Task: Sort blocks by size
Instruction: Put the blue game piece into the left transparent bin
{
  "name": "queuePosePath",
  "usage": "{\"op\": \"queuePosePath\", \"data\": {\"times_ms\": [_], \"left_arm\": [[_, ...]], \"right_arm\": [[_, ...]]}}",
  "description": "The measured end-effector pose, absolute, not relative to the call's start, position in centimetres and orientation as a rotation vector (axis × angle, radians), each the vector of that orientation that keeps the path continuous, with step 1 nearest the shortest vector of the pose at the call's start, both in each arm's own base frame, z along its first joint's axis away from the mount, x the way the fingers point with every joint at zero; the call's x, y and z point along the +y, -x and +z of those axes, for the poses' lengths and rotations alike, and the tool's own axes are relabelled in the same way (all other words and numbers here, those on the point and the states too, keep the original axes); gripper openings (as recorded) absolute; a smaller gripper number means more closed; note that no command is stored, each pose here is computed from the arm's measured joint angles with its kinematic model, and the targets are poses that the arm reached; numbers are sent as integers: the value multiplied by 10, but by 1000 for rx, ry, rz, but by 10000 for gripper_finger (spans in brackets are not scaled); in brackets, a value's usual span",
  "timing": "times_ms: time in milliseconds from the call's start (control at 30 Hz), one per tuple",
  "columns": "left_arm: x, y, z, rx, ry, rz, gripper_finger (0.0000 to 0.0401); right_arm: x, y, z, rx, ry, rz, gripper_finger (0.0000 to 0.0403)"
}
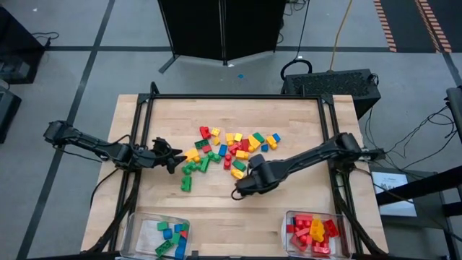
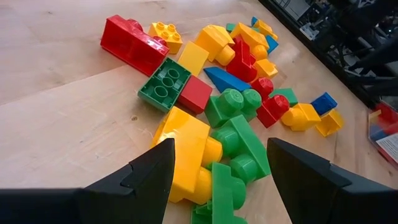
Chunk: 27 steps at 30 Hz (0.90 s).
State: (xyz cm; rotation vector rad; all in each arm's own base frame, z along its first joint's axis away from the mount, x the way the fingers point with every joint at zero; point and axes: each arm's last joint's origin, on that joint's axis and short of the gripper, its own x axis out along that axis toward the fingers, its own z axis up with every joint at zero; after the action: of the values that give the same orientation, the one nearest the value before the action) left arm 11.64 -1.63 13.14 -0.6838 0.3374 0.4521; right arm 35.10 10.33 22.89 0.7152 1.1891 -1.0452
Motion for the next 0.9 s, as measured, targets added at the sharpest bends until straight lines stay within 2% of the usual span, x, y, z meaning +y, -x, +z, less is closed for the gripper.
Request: {"op": "queuePosePath", "data": {"times_ms": [267, 367, 567, 733, 900], "left_arm": [[-16, -116, 131, 342, 686, 445, 255], [-16, -116, 131, 343, 684, 445, 255], [-16, -116, 131, 343, 683, 444, 255], [-16, -116, 131, 345, 677, 444, 255], [-16, -116, 131, 347, 676, 444, 255]], "right_arm": [[93, -346, 201, 1222, -775, -1158, 313], [88, -339, 186, 1203, -892, -1122, 309], [86, -333, 162, 1126, -1047, -1072, 283], [85, -329, 152, 1151, -1050, -1099, 262], [85, -328, 151, 1177, -1063, -1096, 220]]}}
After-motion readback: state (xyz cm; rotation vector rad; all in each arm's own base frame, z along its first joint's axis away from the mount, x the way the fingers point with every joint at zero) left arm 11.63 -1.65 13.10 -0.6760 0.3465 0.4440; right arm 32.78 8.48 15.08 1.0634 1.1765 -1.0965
